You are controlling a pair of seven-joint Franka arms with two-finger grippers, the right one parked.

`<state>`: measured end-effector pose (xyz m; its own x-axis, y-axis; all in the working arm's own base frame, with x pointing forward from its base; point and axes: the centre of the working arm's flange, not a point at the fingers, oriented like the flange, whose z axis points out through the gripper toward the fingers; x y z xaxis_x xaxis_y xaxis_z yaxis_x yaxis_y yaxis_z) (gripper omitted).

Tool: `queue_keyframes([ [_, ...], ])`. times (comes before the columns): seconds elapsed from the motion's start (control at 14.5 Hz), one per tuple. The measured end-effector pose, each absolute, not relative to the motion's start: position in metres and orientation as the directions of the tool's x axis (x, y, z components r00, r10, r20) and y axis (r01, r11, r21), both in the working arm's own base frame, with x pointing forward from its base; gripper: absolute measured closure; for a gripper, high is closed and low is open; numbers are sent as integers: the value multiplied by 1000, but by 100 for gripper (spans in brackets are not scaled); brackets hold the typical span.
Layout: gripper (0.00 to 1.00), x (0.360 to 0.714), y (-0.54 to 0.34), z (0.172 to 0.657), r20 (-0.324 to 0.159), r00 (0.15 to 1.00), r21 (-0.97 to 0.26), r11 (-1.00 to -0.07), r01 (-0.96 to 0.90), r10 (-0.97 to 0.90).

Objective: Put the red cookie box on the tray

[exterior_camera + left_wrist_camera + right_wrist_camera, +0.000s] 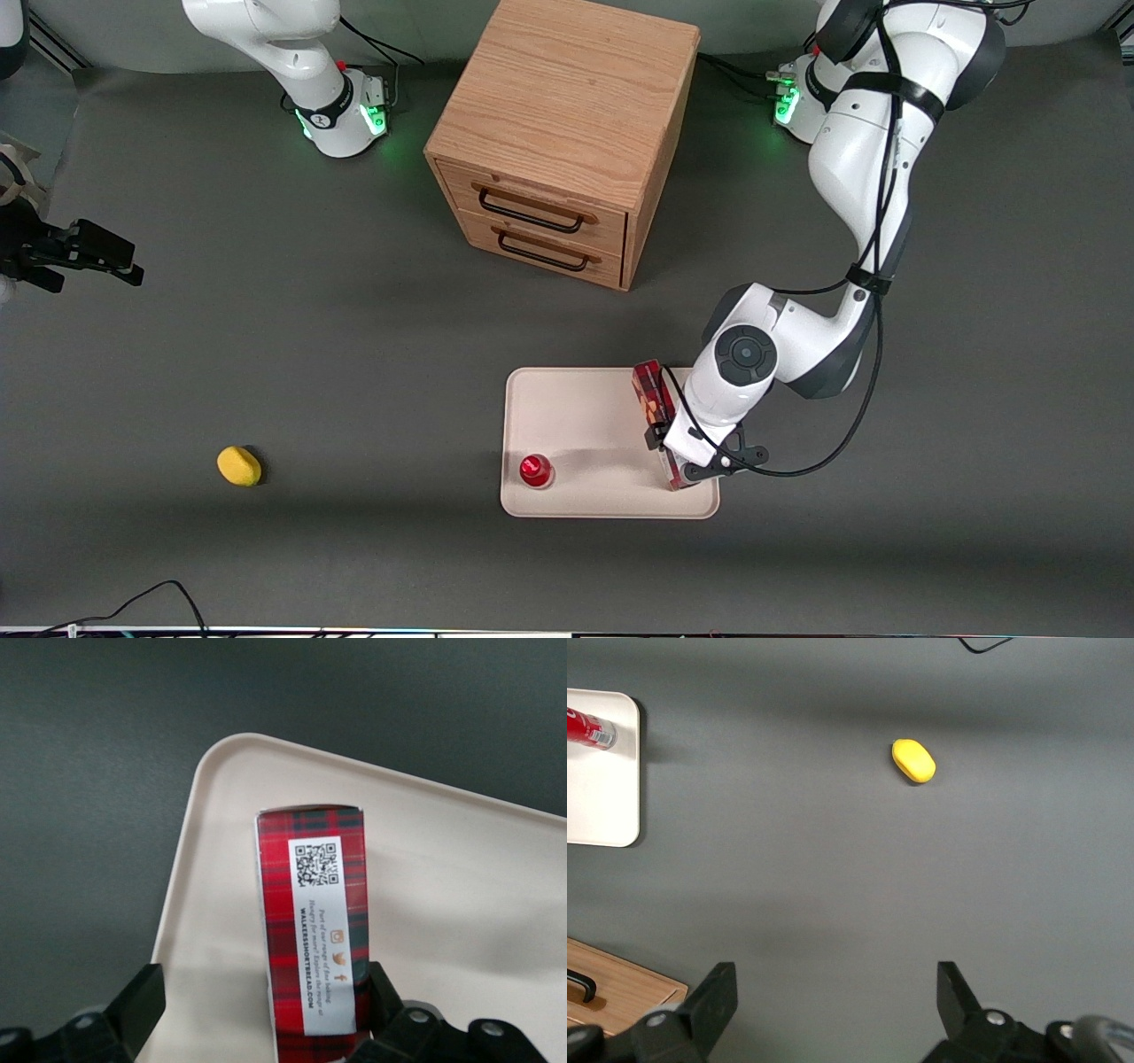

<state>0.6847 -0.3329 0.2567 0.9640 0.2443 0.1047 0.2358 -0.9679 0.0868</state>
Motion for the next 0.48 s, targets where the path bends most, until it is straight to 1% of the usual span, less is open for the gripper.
queue_keyframes([
  [0.14, 0, 687, -329, 274, 67, 969, 39, -971, 237, 240],
  [0.28, 0, 681, -327, 303, -7, 969, -17, -969, 245, 246],
  [0.48, 0, 661, -323, 377, -127, 960, -51, -968, 247, 251],
])
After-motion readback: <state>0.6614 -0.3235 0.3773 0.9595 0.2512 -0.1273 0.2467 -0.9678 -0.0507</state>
